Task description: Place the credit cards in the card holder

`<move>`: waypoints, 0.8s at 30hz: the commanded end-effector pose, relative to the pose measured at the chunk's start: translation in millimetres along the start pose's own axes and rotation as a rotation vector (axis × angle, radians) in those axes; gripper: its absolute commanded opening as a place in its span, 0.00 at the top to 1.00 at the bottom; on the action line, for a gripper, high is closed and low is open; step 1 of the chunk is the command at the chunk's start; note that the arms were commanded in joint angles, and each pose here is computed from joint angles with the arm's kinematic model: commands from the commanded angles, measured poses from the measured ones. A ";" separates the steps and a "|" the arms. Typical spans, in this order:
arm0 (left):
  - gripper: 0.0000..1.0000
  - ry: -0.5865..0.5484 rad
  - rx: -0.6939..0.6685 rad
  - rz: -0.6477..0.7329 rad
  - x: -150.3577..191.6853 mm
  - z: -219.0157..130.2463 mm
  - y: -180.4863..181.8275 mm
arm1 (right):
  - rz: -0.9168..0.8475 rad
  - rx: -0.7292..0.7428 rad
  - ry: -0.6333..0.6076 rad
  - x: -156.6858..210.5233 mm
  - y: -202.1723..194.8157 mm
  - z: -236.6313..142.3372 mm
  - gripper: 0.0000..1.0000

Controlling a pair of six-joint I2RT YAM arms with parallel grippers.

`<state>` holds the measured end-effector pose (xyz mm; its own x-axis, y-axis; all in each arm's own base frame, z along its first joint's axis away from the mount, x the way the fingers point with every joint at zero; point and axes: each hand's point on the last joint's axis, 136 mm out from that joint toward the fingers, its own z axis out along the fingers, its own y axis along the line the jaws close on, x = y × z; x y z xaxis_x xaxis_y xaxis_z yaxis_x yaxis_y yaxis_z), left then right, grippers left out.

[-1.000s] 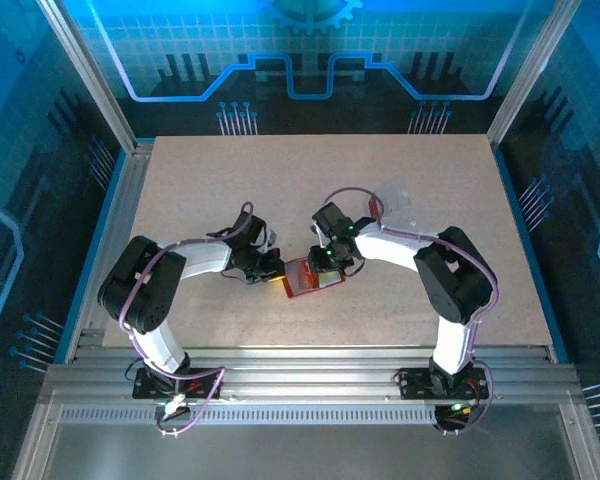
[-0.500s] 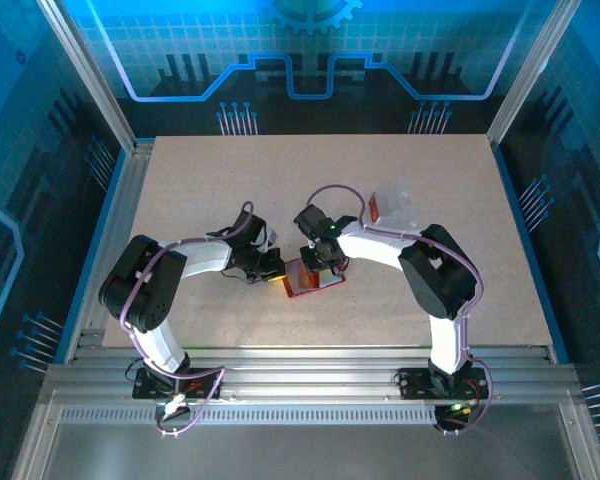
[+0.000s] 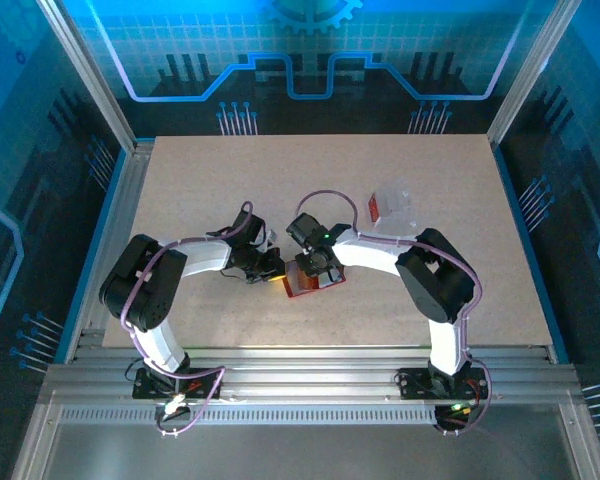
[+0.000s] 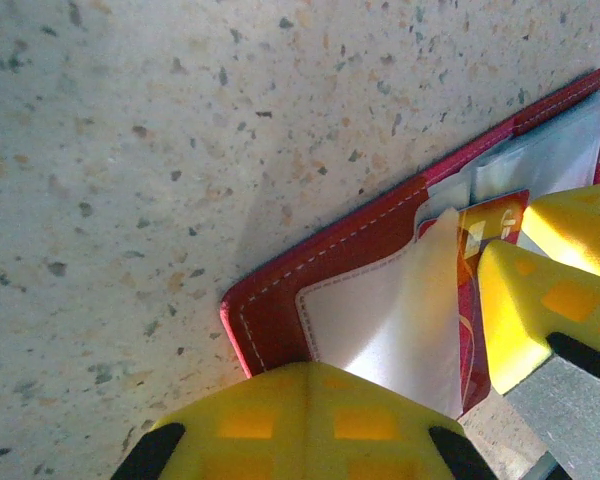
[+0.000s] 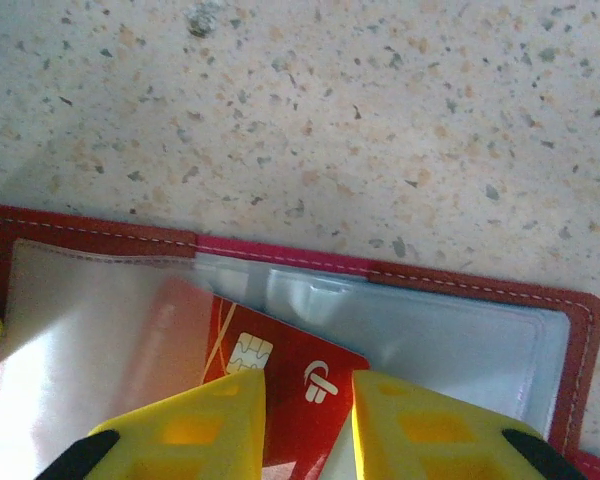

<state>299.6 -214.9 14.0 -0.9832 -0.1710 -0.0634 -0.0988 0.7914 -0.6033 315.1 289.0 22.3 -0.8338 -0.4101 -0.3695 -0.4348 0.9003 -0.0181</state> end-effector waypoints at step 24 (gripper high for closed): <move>0.98 0.014 -0.077 -0.013 2.8 10.2 23.4 | 0.132 -0.239 0.019 8.8 1.3 -26.0 0.64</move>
<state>299.5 -215.3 14.2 -0.9835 -0.1703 -0.0610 -0.0991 0.7894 -0.6058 311.0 287.7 44.9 -0.8683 -0.3069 -0.3897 -0.4090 0.8874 0.2125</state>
